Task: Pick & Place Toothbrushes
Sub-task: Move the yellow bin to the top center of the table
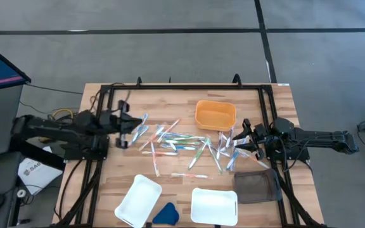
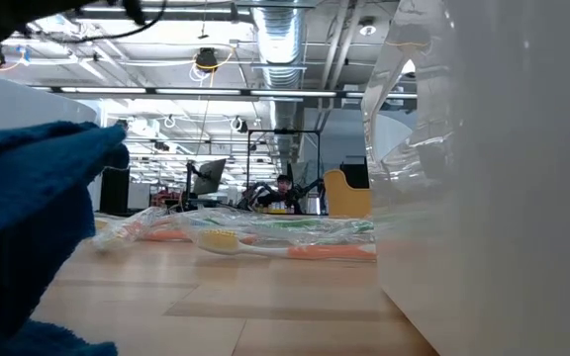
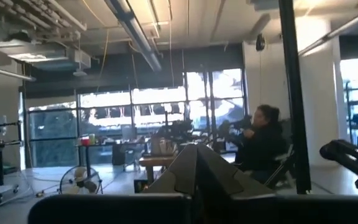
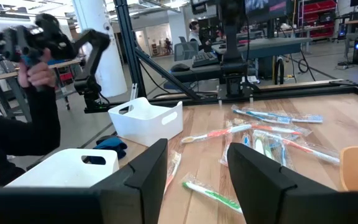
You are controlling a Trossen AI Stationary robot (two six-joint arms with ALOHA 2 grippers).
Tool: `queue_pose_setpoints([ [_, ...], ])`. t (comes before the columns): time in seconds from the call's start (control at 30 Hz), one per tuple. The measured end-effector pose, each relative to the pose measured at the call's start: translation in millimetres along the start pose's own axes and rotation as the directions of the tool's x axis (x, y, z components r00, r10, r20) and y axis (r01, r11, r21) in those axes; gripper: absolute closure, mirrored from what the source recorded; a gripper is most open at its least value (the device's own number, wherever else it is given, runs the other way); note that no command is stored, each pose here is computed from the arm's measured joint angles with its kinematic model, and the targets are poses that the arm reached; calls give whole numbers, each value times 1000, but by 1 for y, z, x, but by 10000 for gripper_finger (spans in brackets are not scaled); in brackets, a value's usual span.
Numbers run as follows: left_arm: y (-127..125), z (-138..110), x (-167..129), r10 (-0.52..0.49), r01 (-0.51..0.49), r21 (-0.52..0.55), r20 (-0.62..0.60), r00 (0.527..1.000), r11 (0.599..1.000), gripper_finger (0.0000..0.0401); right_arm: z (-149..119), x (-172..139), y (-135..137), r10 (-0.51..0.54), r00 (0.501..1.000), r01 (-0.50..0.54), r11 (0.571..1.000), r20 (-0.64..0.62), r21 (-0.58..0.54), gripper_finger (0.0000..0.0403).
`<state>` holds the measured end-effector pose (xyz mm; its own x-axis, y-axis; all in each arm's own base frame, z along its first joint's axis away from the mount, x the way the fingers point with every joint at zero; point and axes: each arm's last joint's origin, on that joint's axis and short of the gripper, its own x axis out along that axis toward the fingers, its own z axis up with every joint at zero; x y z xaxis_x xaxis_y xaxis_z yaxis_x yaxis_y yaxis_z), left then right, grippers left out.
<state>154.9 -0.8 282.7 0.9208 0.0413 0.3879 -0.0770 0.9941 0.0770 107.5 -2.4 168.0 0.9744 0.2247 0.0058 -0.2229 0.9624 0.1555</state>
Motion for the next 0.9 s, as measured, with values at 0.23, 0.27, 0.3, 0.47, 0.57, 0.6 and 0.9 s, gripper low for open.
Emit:
queue_pose_setpoints([
  [0.23, 0, 9, 64, 5, -3, 32, -48, 999, 999, 397, 0, 0, 0, 0, 1000, 0, 1000, 0, 0, 242],
  [0.27, 1, 13, 72, 14, -14, 32, -17, 1000, 999, 397, 0, 0, 0, 0, 1000, 0, 1000, 0, 0, 242],
  [0.3, 3, 19, 79, 24, -25, 21, 32, 999, 999, 397, 0, 0, 0, 0, 1000, 0, 1000, 0, 0, 242],
  [0.47, -2, 24, 99, 3, 13, -161, 98, 995, 987, 397, 0, 0, 0, 0, 1000, 0, 1000, 0, 0, 242],
  [0.57, -8, 23, 99, -64, 79, -164, 99, 993, 983, 397, 0, 0, 0, 0, 1000, 0, 1000, 0, 0, 242],
  [0.6, -9, 23, 99, -78, 93, -163, 99, 992, 982, 397, 0, 0, 0, 0, 1000, 0, 1000, 0, 0, 242],
  [0.9, -14, 24, 95, -131, 149, -163, 111, 985, 975, 397, -1, 0, 1, 52, 999, -52, 999, -12, 2, 242],
])
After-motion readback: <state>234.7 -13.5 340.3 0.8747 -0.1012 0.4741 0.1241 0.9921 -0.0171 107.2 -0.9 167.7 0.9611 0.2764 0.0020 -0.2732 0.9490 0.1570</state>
